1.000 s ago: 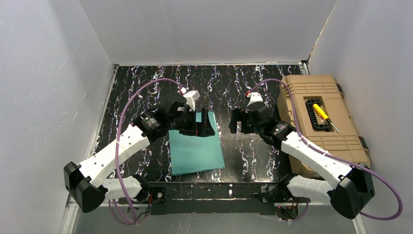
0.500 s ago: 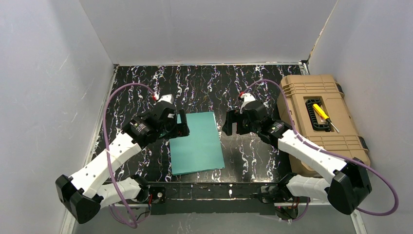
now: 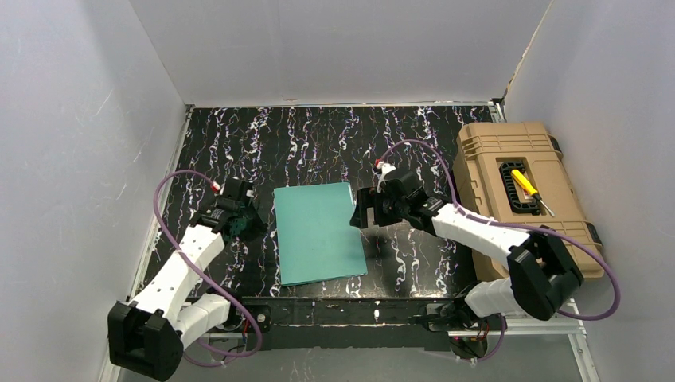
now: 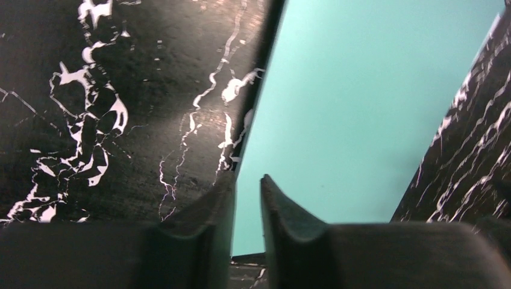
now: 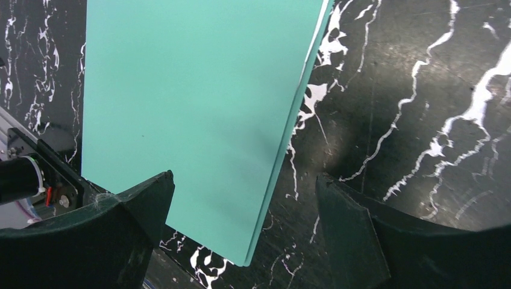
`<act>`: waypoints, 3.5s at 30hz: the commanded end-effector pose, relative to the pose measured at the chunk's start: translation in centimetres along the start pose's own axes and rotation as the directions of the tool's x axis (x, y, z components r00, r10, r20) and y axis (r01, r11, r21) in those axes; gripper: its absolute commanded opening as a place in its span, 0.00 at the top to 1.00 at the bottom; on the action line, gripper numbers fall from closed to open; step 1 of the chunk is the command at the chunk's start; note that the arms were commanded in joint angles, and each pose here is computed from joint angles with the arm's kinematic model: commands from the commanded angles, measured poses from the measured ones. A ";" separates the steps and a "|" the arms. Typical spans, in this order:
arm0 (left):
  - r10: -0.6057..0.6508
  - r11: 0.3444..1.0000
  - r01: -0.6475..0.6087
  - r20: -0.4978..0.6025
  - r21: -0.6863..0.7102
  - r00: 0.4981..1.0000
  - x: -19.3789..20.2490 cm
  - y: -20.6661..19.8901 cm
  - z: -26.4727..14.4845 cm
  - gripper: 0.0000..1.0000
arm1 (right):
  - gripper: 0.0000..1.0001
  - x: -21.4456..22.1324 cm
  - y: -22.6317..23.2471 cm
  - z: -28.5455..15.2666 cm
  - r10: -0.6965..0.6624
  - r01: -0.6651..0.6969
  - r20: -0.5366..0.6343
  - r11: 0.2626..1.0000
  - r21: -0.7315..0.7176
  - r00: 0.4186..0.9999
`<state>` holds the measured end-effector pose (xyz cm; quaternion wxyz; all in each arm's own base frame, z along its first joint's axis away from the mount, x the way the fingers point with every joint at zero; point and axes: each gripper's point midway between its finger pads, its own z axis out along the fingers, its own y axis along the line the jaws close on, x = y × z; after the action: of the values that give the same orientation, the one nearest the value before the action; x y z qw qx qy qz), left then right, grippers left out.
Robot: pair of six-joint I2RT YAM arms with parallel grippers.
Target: Put the files into the folder
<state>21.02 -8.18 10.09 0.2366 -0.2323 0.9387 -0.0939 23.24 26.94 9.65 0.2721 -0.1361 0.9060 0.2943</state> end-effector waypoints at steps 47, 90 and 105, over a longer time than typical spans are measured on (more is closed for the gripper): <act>0.222 0.940 -0.271 -0.233 -0.208 0.947 4.2 -2.8 9.5 1.00 | 0.01 6.9 -1.1 5.8 0.183 -0.193 -0.159 0.980 -0.046 0.970; 0.301 0.953 -0.300 -0.147 0.026 0.942 4.0 -3.5 1.0 0.57 | 0.01 0.0 -3.8 -2.6 -0.064 0.060 0.006 0.965 0.257 0.998; 0.351 0.913 -0.361 0.084 0.188 0.933 0.3 -4.9 -8.5 0.20 | 0.01 -8.0 -3.5 -11.3 -0.099 -0.033 0.281 0.903 0.429 0.954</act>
<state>19.15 -12.80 15.17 0.2597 -0.0568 0.9552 -0.1301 25.27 20.04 16.11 0.3786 -0.0875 0.9117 0.1337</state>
